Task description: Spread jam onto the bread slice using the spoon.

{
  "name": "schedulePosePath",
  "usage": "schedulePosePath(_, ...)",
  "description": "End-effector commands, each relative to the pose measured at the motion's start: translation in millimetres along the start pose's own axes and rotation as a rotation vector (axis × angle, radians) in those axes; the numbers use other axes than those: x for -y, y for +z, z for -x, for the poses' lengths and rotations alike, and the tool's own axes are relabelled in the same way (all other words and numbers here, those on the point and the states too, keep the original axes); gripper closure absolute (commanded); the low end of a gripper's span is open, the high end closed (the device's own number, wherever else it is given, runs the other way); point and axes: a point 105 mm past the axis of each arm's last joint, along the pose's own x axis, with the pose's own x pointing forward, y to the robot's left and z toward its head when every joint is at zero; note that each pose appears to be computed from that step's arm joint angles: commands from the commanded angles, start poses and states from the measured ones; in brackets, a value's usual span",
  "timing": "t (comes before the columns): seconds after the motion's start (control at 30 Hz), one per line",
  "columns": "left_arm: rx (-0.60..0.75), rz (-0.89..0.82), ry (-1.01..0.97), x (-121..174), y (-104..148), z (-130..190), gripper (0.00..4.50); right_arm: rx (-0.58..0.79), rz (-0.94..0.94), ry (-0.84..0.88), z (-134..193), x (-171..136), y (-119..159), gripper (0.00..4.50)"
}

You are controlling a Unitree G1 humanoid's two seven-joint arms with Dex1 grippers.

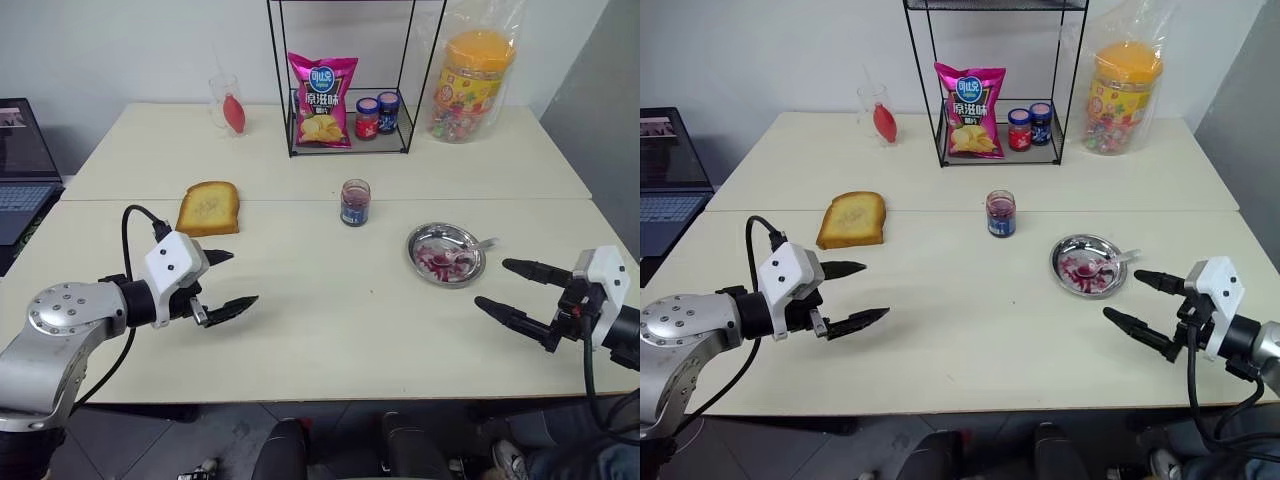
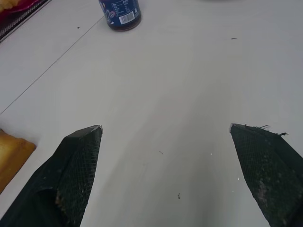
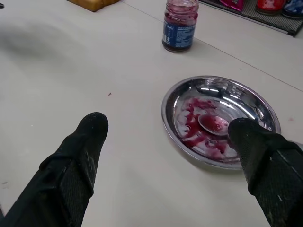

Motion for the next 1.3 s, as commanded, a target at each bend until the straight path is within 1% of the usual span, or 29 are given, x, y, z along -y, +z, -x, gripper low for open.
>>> schedulePosePath(0.03, 0.017, -0.021, -0.036, 5, 8, 0, 0.00, 0.026, 0.045, -0.031, 4, 4, 9, 0.01)
schedulePosePath(0.37, 0.004, -0.017, 0.002, 1, 3, -2, 0.00, 0.028, 0.046, -0.044, 2, 4, 8, 0.01)
schedulePosePath(0.47, 0.007, -0.005, 0.003, 2, 3, -3, 0.00, 0.034, 0.044, -0.051, 0, 4, 8, 0.01)
schedulePosePath(0.6, 0.019, -0.040, -0.033, 8, 1, -5, 0.00, 0.016, 0.008, -0.077, 0, 7, 3, 0.01)
schedulePosePath(0.67, 0.059, -0.038, 0.015, 1, 5, -5, 0.00, 0.013, -0.004, -0.077, -1, 7, 2, 0.01)
schedulePosePath(0.83, 0.075, -0.071, 0.074, -9, 4, -5, 0.00, 0.017, -0.002, -0.075, -3, 5, 1, 0.01)
schedulePosePath(0.93, 0.139, -0.065, 0.192, -26, 8, -4, 0.00, 0.030, 0.021, -0.080, -9, 4, 3, 0.01)
schedulePosePath(1.03, 0.194, -0.006, 0.396, -57, 3, 4, 0.00, 0.064, 0.036, -0.066, -17, -1, 12, 0.01)
schedulePosePath(1.07, 0.208, 0.046, 0.483, -71, -2, 9, 0.00, 0.086, 0.045, -0.049, -22, -5, 20, 0.01)
schedulePosePath(1.13, 0.224, 0.133, 0.587, -87, -11, 17, 0.00, 0.112, 0.055, -0.023, -28, -11, 29, 0.01)
schedulePosePath(1.2, 0.242, 0.256, 0.687, -104, -25, 23, 0.00, 0.157, 0.038, 0.024, -42, -22, 45, 0.01)
schedulePosePath(1.3, 0.250, 0.374, 0.774, -118, -39, 24, 0.00, 0.187, 0.018, 0.090, -59, -35, 61, 0.01)
